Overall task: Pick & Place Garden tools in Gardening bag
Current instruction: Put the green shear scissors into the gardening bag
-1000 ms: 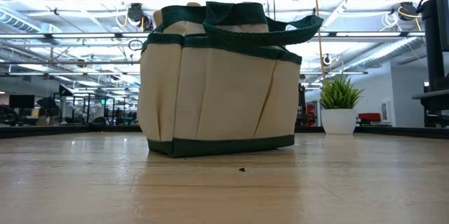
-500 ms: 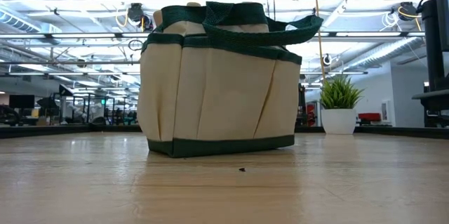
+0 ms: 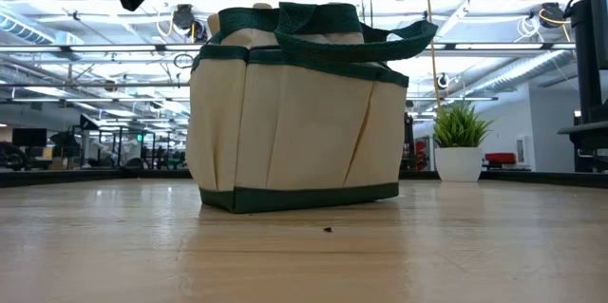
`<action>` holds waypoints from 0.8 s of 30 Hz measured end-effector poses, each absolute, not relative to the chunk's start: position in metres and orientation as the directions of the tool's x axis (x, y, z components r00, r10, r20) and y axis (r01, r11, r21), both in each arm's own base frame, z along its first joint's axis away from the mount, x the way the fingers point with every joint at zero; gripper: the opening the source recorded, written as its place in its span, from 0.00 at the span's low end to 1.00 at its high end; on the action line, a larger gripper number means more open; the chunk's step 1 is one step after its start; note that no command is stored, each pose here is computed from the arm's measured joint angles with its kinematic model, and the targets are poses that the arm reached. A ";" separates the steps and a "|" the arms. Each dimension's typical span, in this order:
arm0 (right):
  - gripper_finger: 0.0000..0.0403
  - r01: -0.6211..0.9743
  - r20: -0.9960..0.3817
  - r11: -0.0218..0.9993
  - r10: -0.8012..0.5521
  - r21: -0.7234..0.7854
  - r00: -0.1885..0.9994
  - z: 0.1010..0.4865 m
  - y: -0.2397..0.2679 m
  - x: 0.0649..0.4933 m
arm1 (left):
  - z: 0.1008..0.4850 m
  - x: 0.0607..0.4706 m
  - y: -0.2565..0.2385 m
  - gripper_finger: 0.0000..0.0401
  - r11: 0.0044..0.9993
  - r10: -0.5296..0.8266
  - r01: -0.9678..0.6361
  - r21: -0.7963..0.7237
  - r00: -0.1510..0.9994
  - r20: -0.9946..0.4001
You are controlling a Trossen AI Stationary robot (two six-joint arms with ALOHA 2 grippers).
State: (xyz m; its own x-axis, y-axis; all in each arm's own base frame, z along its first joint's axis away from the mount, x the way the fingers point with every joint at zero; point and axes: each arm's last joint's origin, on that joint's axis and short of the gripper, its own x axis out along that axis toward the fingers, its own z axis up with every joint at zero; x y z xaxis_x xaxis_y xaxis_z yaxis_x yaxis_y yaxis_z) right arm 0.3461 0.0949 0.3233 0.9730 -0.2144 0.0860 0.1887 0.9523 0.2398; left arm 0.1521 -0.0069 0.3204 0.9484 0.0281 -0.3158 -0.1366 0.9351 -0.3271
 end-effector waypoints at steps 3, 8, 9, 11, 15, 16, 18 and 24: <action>0.09 0.210 0.075 0.955 -0.230 0.210 0.970 0.319 0.092 0.354 | 0.320 0.152 -0.008 0.42 0.936 0.017 -0.127 -0.329 0.948 -0.317; 0.09 0.291 0.042 0.937 -0.304 0.195 0.952 0.306 0.086 0.369 | 0.320 0.152 -0.011 0.43 0.938 -0.006 -0.105 -0.332 0.948 -0.318; 0.09 0.296 0.037 0.936 -0.309 0.192 0.950 0.303 0.085 0.372 | 0.320 0.152 -0.012 0.42 0.938 -0.011 -0.100 -0.333 0.948 -0.318; 0.09 0.307 0.022 0.934 -0.316 0.183 0.948 0.298 0.084 0.377 | 0.320 0.152 -0.014 0.42 0.938 -0.020 -0.093 -0.335 0.948 -0.318; 0.09 0.353 0.006 0.919 -0.360 0.174 0.933 0.294 0.084 0.381 | 0.320 0.152 -0.015 0.43 0.938 -0.029 -0.084 -0.335 0.947 -0.319; 0.09 0.370 -0.008 0.914 -0.374 0.164 0.927 0.293 0.084 0.381 | 0.320 0.152 -0.015 0.42 0.939 -0.029 -0.084 -0.335 0.947 -0.321; 0.09 0.381 -0.027 0.912 -0.382 0.149 0.924 0.291 0.086 0.381 | 0.320 0.151 -0.015 0.42 0.939 -0.029 -0.085 -0.335 0.946 -0.322; 0.09 0.383 -0.034 0.907 -0.383 0.175 0.923 0.291 0.095 0.379 | 0.320 0.151 -0.015 0.42 0.942 -0.028 -0.082 -0.324 0.946 -0.322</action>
State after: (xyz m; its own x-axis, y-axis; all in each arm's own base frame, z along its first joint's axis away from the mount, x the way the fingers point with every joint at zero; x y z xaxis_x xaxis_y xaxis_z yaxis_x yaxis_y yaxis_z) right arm 0.3786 0.0947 0.2912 0.9230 -0.3833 -0.0338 0.3831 0.9070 0.1752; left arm 0.1515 -0.0151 0.3197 0.9462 -0.0282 -0.3224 -0.0825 0.9423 -0.3244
